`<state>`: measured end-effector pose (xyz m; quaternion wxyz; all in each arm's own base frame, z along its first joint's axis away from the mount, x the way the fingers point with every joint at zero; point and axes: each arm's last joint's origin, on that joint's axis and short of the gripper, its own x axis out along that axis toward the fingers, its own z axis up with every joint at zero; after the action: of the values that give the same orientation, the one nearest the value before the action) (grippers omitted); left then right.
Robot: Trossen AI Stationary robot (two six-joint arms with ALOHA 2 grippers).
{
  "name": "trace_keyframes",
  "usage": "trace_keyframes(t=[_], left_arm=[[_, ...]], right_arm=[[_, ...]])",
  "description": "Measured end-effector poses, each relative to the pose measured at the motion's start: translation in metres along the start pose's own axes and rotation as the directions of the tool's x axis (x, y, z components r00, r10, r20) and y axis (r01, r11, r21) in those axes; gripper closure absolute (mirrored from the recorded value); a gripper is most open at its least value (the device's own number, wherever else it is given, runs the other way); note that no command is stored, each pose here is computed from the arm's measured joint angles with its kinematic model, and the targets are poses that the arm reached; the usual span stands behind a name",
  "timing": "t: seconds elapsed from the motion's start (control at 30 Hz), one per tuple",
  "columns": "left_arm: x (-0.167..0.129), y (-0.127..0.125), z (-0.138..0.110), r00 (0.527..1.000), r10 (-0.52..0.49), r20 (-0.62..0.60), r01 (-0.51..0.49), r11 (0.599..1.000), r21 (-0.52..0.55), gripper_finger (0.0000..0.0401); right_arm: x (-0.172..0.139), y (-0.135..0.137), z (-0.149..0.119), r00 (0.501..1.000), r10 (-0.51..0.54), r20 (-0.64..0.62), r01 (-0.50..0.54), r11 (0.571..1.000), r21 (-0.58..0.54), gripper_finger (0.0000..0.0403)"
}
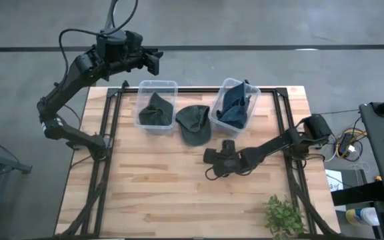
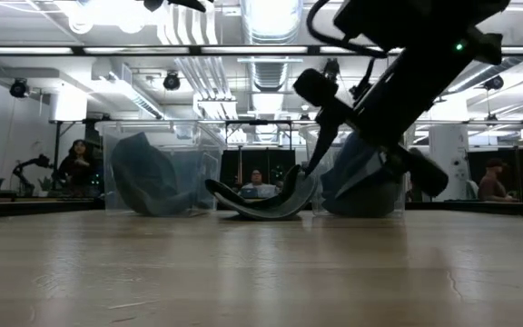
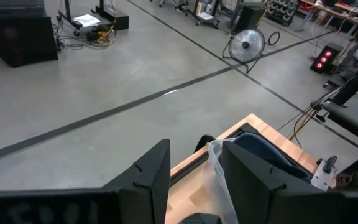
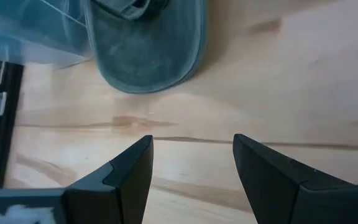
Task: Pick & Place hat
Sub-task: Put the gray cap into the left transparent bin
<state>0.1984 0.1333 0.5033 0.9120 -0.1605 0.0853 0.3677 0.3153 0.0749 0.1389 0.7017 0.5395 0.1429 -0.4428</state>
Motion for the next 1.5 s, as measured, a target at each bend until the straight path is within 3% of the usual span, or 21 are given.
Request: trace_keyframes(t=[0.27,0.47,1.07,1.33,1.5], left_arm=[[-0.003,0.000,0.000,1.000,0.001,-0.004,-0.001,1.000,0.000,0.0263],[-0.003,0.000,0.000,1.000,-0.004,-0.004,0.004,1.000,-0.001,0.0263],[-0.007,0.001,0.001,1.000,-0.006,0.004,0.006,1.000,0.001,0.0263],[-0.007,0.001,0.001,1.000,-0.006,0.004,0.006,1.000,0.012,0.0263],[-0.007,0.001,0.001,1.000,-0.006,0.004,0.006,1.000,0.013,0.0263]], right_arm=[[0.014,0.008,-0.011,0.998,0.004,0.066,-0.004,1.000,-0.005,0.0187],[0.021,0.008,0.000,0.988,-0.003,0.155,-0.003,0.999,0.039,0.0187],[0.043,0.011,0.033,0.976,-0.068,0.207,0.055,0.996,0.070,0.0190],[0.051,0.011,0.044,0.978,-0.092,0.186,0.081,0.995,0.064,0.0224],[0.054,0.011,0.048,0.983,-0.102,0.155,0.095,0.994,0.052,0.0265]])
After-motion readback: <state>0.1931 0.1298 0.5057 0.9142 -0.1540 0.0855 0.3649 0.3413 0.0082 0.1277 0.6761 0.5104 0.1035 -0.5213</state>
